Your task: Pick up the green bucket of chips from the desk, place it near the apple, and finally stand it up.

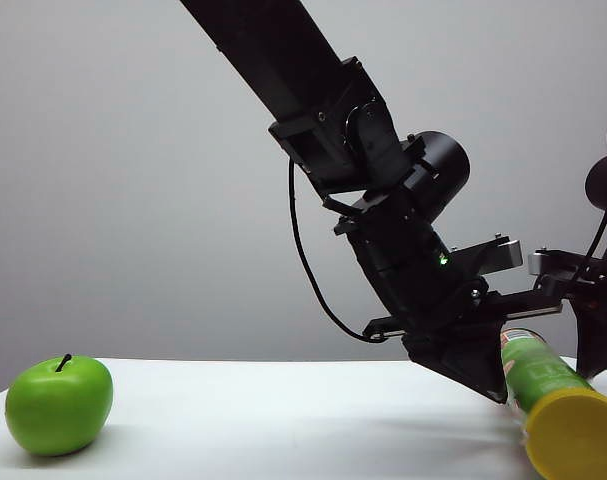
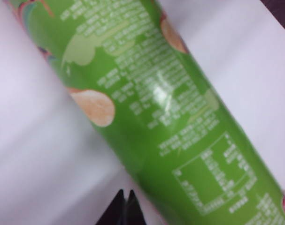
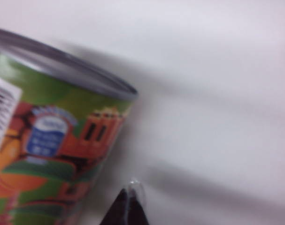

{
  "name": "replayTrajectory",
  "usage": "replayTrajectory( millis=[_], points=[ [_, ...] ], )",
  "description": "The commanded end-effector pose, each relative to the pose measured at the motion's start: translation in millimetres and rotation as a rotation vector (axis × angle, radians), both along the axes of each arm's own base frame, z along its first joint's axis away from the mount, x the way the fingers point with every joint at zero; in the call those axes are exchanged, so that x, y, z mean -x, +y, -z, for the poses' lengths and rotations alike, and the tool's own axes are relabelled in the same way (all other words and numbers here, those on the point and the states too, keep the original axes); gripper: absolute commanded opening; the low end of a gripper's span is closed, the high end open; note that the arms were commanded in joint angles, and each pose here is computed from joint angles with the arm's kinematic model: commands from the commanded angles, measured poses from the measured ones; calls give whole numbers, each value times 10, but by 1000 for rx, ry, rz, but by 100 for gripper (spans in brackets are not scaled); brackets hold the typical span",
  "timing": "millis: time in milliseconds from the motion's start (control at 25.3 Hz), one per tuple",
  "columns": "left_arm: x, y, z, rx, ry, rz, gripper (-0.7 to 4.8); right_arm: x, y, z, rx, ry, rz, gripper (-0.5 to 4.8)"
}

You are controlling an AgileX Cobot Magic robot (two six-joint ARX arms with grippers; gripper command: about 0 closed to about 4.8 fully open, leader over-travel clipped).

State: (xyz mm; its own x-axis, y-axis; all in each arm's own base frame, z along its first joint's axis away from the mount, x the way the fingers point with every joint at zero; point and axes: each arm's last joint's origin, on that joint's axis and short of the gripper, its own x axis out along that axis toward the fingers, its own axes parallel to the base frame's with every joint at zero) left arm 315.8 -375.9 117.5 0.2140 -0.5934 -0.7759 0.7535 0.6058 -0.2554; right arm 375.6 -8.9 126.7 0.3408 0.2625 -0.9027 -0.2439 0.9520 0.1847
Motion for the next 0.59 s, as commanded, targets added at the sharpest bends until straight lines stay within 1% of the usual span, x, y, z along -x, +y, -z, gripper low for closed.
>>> replayTrajectory(
  millis=[39, 118, 158, 197, 237, 276, 355, 395, 434, 474, 513, 553, 592],
  points=[
    [7, 24, -27, -31, 17, -7, -4, -36, -36, -39, 110, -29, 35, -5],
    [-6, 25, -76, -76, -8, -16, -5, -77, -54, -93, 161, -42, 56, -5],
    [-48, 1, -194, -105, -67, -24, -5, -130, -58, -172, 165, -63, 60, -5],
    [-75, -13, -268, -116, -97, -38, -5, -158, -57, -212, 163, -76, 60, -5],
    [-147, -17, -495, -125, -152, -73, -5, -224, -52, -314, 153, -105, 60, -5],
    [-168, -35, -731, -93, -157, -67, -5, -283, -42, -425, 112, -128, 43, -5],
    [-159, -64, -923, -18, -138, -23, -5, -351, -24, -561, 44, -163, 14, -5],
    [-85, -134, -1105, 93, -100, 63, -5, -414, -4, -699, -27, -204, -21, -5],
    [14, -240, -1206, 209, -67, 177, -5, -459, 24, -813, -120, -241, -71, -5],
    [67, -297, -1241, 279, -37, 249, -5, -482, 39, -881, -170, -262, -102, -5],
    [111, -339, -1262, 333, -9, 311, -5, -497, 48, -929, -204, -276, -121, -5],
    [143, -372, -1270, 371, 21, 348, -5, -510, 53, -968, -223, -288, -133, -5],
    [192, -423, -1252, 389, 46, 367, -5, -523, 57, -1008, -231, -298, -139, -5]
  ],
)
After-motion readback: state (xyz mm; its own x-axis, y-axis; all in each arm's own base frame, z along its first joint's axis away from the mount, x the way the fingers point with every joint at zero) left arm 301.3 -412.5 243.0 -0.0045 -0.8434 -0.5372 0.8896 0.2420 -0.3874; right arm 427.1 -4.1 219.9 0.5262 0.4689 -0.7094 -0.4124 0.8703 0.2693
